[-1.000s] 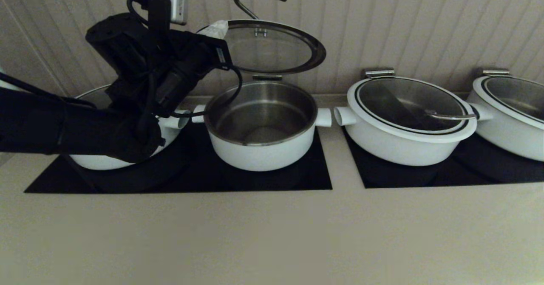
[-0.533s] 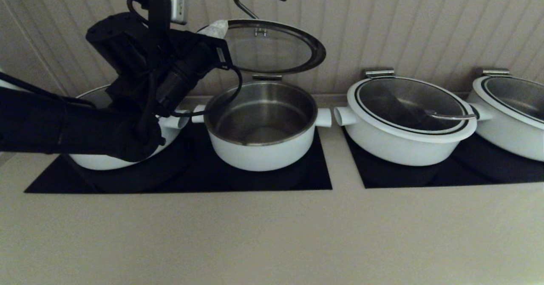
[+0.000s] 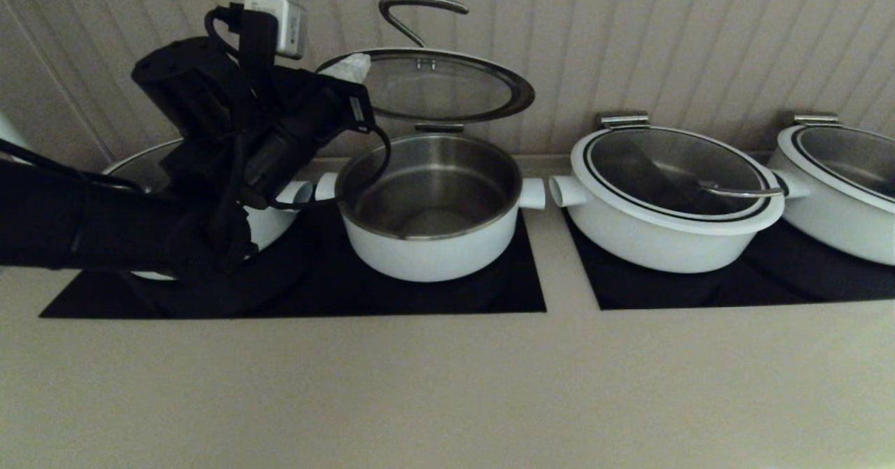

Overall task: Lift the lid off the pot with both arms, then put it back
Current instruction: Open the pot lid completely, then close the pot lid

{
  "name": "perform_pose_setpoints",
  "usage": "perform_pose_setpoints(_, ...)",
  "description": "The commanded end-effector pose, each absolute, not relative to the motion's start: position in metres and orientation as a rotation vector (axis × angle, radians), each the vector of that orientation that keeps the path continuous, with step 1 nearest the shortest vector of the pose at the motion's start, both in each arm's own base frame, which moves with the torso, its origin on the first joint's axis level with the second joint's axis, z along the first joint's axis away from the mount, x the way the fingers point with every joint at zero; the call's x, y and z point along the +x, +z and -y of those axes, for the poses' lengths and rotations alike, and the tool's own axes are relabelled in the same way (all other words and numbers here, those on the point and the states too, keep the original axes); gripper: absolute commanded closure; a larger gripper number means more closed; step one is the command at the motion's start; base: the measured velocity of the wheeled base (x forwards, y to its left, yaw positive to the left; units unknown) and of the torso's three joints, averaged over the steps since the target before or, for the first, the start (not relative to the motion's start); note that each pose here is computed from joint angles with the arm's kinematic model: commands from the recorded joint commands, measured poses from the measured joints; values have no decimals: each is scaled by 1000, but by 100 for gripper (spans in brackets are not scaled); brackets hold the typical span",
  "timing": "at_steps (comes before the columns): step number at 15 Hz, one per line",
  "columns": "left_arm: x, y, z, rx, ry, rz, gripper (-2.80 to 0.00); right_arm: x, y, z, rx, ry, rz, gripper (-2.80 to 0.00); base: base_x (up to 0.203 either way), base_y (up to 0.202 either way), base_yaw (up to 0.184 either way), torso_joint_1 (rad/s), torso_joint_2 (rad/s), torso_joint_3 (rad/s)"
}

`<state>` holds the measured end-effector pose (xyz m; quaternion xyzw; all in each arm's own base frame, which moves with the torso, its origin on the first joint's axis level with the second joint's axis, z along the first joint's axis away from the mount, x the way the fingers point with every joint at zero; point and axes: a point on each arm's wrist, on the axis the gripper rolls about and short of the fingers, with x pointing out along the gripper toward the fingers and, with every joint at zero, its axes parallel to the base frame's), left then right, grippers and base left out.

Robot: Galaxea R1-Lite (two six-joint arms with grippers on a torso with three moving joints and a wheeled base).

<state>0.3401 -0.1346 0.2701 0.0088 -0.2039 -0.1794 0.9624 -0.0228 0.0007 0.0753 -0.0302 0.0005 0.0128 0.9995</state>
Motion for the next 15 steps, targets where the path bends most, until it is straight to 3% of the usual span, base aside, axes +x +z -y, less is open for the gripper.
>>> perform_pose_setpoints(1, 336, 272, 125, 23, -345, 417, 0, -23, 75, -1, -61, 26, -2, 0, 0, 0, 0, 0, 0, 0)
perform_pose_setpoints(15, 322, 295, 84, 71, -249, 416, 0, -23, 75, -1, -61, 26, -2, 0, 0, 0, 0, 0, 0, 0)
